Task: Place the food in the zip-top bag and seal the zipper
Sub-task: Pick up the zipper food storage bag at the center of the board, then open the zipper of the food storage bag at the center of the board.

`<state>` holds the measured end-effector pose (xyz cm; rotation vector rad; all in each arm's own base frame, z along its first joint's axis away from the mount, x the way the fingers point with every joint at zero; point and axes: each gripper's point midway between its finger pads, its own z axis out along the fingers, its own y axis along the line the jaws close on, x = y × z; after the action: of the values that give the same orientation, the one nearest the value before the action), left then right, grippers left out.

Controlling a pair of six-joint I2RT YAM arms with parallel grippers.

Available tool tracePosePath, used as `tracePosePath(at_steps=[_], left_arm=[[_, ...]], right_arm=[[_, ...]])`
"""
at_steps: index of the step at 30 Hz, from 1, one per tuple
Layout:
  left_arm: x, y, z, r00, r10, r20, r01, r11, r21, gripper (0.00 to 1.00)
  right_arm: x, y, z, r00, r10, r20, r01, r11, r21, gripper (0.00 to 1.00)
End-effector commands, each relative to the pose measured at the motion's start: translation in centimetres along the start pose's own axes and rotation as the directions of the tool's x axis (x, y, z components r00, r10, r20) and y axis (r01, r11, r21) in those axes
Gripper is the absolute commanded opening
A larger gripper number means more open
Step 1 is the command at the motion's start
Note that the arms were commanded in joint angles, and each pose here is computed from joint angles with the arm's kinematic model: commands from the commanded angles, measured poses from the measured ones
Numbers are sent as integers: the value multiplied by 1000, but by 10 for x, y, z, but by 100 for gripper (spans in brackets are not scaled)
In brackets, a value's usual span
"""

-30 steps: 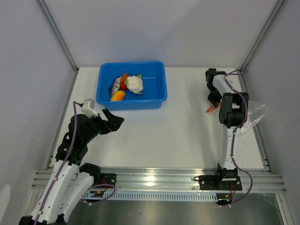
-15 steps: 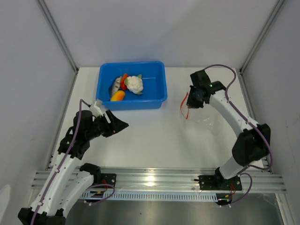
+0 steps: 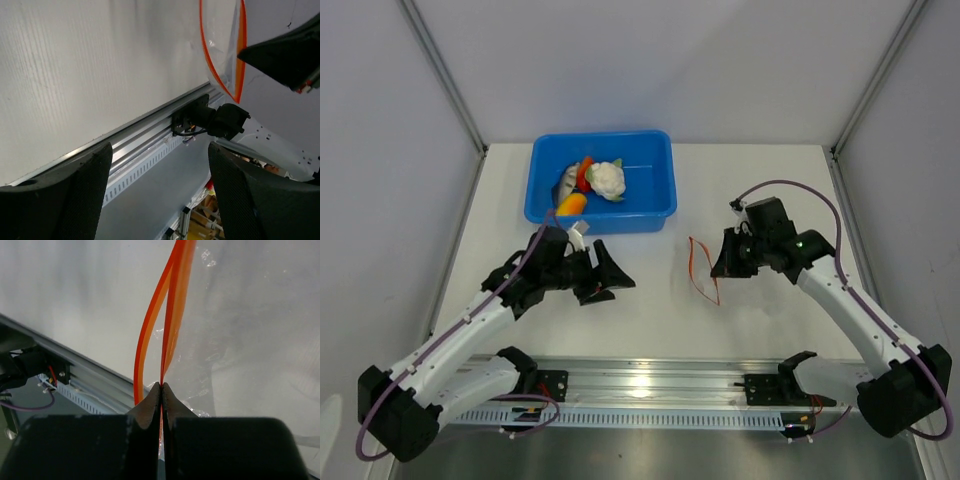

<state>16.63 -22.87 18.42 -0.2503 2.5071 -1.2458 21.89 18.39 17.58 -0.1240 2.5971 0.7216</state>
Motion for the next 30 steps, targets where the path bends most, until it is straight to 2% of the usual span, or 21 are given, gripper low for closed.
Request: tracePosePath(at_steps=[1,12,16,21,26,29,30], left_arm=[[-10,-38,5,1000,-21,5,21,997,79,80],[-25,-94,68,992,-17,-126,37,987,154,80],[-15,-92,91,978,-15,-210,41,992,117,80],[-8,-81,105,966,-47,-254,73,993,93,77],[-2,-69,114,954,-74,-292,96,993,63,67],[-4,-70,118,953,-67,-294,89,994,62,57],[-5,-71,118,953,-63,-297,86,994,63,48]], right_arm=[[0,26,-11,998,-46,32,50,990,-132,0],[6,48,-13,998,-49,25,53,977,-208,0],[4,56,-17,998,-40,40,48,973,-227,0],[3,57,-20,998,-45,50,55,973,-226,0],[0,58,-26,996,-47,71,61,972,-227,0],[-2,60,-27,996,-47,75,63,971,-231,0],[-2,60,-28,996,-45,74,61,971,-231,0]])
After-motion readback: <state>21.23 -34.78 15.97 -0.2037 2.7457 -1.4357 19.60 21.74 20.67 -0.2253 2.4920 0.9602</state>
